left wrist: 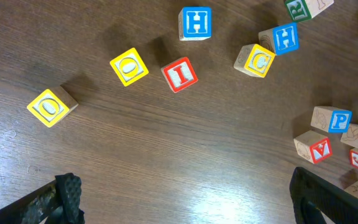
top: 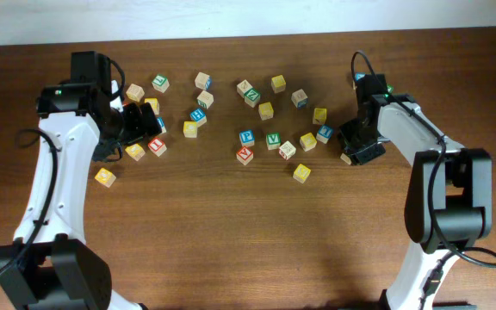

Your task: Spell out RSS

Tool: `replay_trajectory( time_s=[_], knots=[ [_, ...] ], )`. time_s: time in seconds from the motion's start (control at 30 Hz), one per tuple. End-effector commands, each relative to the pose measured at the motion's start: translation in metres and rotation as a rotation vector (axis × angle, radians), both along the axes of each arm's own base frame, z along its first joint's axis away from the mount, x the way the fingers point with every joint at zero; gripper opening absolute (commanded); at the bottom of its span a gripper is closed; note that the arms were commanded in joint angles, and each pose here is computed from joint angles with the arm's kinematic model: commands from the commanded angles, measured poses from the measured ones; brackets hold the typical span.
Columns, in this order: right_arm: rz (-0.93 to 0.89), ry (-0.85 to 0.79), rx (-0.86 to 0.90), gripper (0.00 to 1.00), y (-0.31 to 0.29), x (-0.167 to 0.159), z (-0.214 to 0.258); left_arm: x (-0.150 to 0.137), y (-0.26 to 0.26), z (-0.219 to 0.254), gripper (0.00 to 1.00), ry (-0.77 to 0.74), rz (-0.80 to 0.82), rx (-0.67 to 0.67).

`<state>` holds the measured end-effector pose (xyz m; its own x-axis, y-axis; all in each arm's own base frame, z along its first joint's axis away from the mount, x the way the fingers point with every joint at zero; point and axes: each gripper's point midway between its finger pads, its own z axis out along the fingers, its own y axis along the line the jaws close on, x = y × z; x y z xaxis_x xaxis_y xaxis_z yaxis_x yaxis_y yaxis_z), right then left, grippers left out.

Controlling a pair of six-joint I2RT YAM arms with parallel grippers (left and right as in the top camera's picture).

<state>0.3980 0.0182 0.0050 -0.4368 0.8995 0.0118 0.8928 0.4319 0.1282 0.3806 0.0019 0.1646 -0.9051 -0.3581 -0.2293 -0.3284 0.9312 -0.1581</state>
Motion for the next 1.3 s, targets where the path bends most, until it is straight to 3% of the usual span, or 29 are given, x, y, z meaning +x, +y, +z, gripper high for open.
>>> replay_trajectory(
  time_s=[0.0, 0.13, 0.3, 0.4, 0.47, 0.5, 0.73, 0.77, 0.8, 0.93, 0.97, 1.13, 1.27],
  knots=[
    [0.068, 0.015, 0.045, 0.39, 0.013, 0.001, -0.010, 0.000, 0.001, 0.001, 0.99, -0.002, -0.016, 0.001],
    [0.263, -0.022, 0.071, 0.35, 0.021, 0.006, -0.002, 0.000, 0.001, 0.001, 0.99, -0.002, -0.016, 0.001],
    [0.543, -0.066, 0.118, 0.35, 0.041, 0.001, 0.052, 0.000, 0.000, 0.001, 0.99, -0.003, -0.017, 0.001],
    [0.435, 0.028, -0.061, 0.44, 0.013, -0.018, 0.066, 0.000, 0.000, 0.001, 0.99, -0.003, -0.017, 0.001],
    [0.436, 0.048, -0.110, 0.58, 0.005, -0.018, 0.059, 0.000, 0.000, 0.001, 0.99, -0.003, -0.017, 0.001],
    [0.448, 0.059, -0.109, 0.72, 0.005, -0.016, 0.051, 0.000, 0.000, 0.001, 0.99, -0.003, -0.017, 0.001],
    [0.357, 0.060, -0.061, 0.72, 0.013, 0.002, 0.009, 0.000, 0.000, 0.001, 0.99, -0.003, -0.017, 0.001],
    [0.356, 0.066, -0.065, 0.68, 0.012, 0.003, 0.004, 0.000, 0.000, 0.001, 0.99, -0.003, -0.017, 0.001],
    [0.356, 0.073, -0.067, 0.56, 0.011, 0.003, -0.001, 0.000, 0.000, 0.001, 0.99, -0.003, -0.017, 0.001],
    [0.356, 0.073, -0.067, 0.42, 0.011, 0.003, -0.003, 0.000, 0.000, 0.001, 0.99, -0.003, -0.017, 0.001],
    [0.356, 0.075, -0.066, 0.33, 0.012, 0.003, -0.003, 0.000, 0.000, 0.001, 0.99, -0.003, -0.017, 0.001],
    [0.537, 0.044, -0.051, 0.19, 0.017, 0.007, 0.007, 0.000, 0.000, 0.001, 0.99, -0.003, -0.017, 0.001],
    [0.626, -0.014, -0.020, 0.19, 0.029, 0.009, 0.057, 0.000, 0.000, 0.001, 0.99, -0.003, -0.017, 0.001]
  ],
)
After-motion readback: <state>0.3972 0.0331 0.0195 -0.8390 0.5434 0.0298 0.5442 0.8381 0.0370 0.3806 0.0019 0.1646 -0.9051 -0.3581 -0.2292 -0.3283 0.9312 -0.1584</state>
